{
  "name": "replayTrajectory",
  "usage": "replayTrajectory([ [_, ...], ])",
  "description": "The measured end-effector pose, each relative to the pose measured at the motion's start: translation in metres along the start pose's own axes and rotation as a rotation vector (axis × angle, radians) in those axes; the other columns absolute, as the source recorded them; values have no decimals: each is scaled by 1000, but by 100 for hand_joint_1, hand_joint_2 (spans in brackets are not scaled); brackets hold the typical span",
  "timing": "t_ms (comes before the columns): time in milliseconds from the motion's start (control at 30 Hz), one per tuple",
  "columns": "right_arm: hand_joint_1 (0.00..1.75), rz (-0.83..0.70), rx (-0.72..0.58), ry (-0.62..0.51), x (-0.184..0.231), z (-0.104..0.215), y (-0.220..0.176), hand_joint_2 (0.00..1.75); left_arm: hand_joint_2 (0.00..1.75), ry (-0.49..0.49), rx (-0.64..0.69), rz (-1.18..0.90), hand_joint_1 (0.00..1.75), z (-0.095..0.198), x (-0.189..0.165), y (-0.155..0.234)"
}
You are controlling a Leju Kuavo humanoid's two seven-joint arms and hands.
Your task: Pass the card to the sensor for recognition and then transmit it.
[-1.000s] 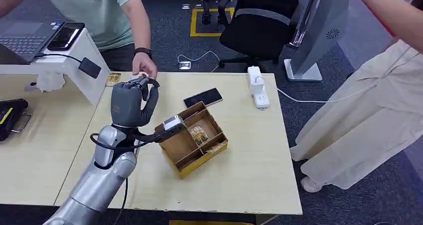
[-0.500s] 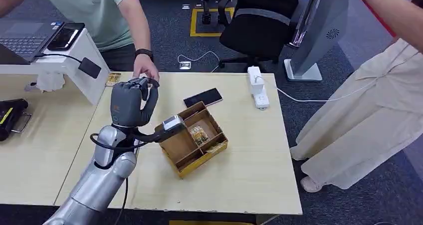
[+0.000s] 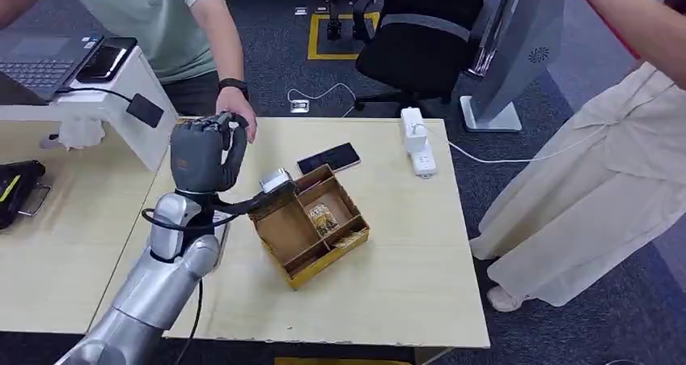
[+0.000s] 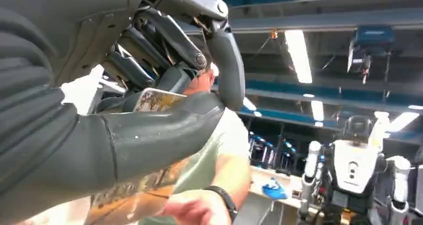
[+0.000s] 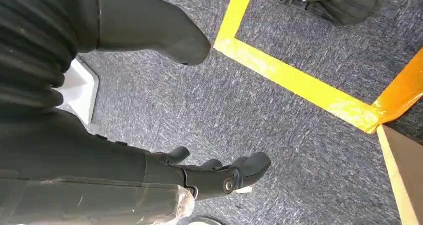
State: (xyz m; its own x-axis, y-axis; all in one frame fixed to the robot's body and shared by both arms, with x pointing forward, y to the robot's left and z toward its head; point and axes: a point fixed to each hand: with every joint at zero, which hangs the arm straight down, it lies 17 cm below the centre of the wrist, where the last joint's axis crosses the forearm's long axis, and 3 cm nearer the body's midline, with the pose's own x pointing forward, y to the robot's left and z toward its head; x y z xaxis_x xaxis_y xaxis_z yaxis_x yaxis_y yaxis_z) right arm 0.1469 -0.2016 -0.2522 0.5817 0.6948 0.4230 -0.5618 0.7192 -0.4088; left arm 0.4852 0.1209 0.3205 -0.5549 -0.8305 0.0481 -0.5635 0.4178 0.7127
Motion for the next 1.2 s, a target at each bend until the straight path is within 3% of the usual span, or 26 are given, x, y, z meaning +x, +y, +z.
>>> replayTrajectory([
  [1200, 0, 2, -1, -3, 2, -1, -1, 175, 175, 12, -25, -4, 175, 1, -5, -11],
])
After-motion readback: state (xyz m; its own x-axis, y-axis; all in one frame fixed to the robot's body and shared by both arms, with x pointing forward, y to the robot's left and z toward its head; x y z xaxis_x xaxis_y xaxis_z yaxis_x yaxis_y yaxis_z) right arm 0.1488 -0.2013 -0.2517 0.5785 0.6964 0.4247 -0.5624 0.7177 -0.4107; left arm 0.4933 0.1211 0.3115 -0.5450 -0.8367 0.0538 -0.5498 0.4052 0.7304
